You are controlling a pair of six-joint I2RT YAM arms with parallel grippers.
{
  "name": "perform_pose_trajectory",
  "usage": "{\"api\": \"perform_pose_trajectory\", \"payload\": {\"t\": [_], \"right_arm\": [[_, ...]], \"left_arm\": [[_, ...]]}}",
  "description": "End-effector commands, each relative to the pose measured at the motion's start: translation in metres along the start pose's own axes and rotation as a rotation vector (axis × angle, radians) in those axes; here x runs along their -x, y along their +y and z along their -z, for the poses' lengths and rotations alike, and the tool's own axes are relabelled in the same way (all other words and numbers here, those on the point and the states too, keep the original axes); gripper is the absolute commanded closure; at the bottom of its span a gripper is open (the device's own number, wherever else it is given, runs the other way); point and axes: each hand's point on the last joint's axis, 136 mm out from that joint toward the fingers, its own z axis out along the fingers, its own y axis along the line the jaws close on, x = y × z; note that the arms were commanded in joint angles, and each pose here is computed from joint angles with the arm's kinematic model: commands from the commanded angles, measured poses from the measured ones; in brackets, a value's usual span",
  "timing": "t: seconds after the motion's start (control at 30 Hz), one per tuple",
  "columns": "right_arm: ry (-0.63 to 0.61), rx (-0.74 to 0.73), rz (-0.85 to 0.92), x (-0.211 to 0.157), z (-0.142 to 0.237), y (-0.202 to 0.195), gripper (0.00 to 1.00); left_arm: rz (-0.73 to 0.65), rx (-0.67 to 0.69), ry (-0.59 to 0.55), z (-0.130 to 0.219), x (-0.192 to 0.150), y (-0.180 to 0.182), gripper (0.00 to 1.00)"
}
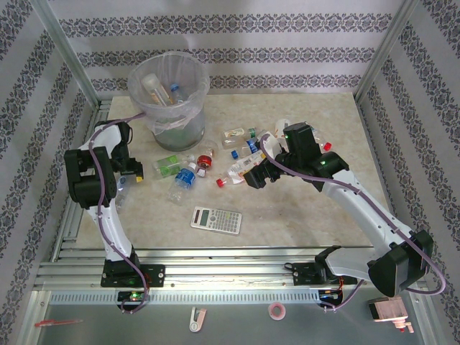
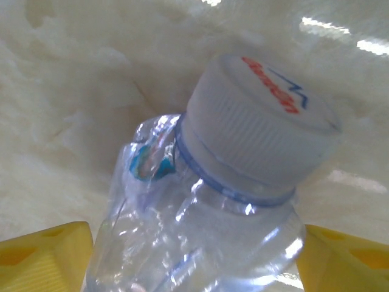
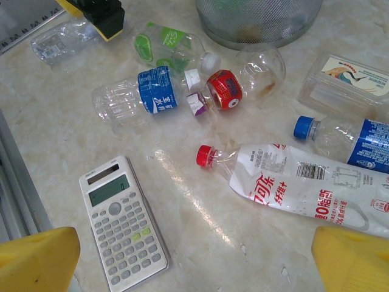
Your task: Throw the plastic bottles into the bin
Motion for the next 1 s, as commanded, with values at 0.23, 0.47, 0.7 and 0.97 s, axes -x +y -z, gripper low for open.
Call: {"api": "perform_pose_trajectory", "payload": {"t": [0.23, 0.47, 0.7, 0.97], "right_arm": [[-0.014, -0.010, 0.004, 0.005, 0.008, 0.000, 0.02], [-0.010, -0.009, -0.003, 0.003, 0.008, 0.001, 0.02], [-0.010, -0.017, -0.004, 0.000, 0.010, 0.001, 0.02], [-0.013, -0.017, -0.002, 0.002, 0.010, 0.001, 0.02]], "left_arm": [[-0.012, -0.045, 0.053, -0.020, -0.002, 0.002, 0.21], [-0.005, -0.083, 0.060, -0.027, -0.003, -0.001, 0.33], [0.015, -0.109, 0.037, -0.019, -0.004, -0.003, 0.50], [0.087, -0.186, -0.076, 0.010, -0.004, -0.009, 0.55]]}}
